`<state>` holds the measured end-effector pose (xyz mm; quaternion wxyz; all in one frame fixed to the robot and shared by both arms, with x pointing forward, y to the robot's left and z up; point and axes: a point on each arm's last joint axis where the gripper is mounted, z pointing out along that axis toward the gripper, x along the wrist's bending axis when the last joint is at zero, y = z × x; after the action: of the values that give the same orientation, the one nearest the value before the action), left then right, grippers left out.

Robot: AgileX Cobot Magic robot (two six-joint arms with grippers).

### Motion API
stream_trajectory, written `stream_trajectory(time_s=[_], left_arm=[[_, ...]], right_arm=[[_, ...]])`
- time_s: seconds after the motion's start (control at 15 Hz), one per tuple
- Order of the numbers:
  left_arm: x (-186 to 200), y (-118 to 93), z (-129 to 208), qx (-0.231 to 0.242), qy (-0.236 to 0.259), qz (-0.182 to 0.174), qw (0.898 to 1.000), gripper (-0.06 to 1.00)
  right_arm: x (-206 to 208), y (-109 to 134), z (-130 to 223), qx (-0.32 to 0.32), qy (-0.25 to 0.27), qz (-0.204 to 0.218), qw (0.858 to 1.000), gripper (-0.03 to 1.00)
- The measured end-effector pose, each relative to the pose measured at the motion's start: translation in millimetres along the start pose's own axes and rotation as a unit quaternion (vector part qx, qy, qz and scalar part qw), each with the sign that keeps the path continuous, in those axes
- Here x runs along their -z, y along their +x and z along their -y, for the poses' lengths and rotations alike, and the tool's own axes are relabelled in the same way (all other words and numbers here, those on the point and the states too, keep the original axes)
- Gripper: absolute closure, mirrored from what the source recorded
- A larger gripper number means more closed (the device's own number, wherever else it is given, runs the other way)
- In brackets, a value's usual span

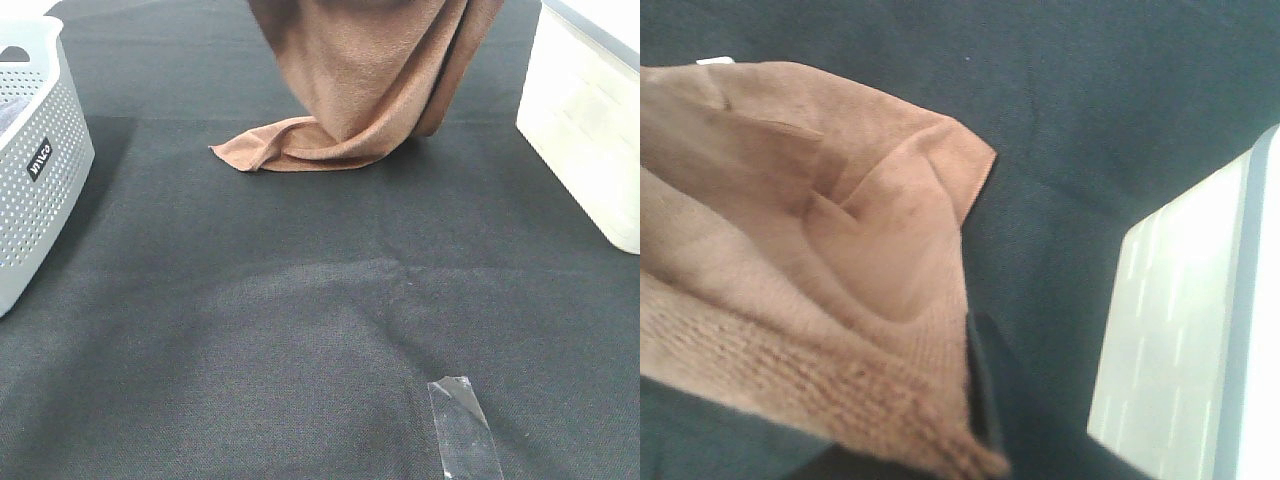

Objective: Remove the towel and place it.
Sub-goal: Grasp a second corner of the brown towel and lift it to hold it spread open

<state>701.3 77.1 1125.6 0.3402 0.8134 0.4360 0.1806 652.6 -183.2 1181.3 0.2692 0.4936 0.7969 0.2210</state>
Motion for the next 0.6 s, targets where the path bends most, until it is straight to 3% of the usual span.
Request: stream_trajectory(time_s=[0.2, 0.47, 0.6], left_arm=[[10.2, -7.8, 18.3, 0.022, 0.061, 0.031, 0.997, 0.94], [55.5, -19.4, 64.2, 0.020, 0.144, 0.047, 0.988, 0.94], [88.9, -28.9, 93.8, 0.006, 0.169, 0.057, 0.984, 0.94]], right_arm=[[44.4, 3.0, 16.0, -0.012, -0.011, -0.022, 1.000, 0.97], [68.6, 9.9, 52.3, -0.026, 0.022, -0.039, 0.999, 0.97], [78.2, 20.0, 78.2, -0.048, 0.045, -0.072, 0.995, 0.97]])
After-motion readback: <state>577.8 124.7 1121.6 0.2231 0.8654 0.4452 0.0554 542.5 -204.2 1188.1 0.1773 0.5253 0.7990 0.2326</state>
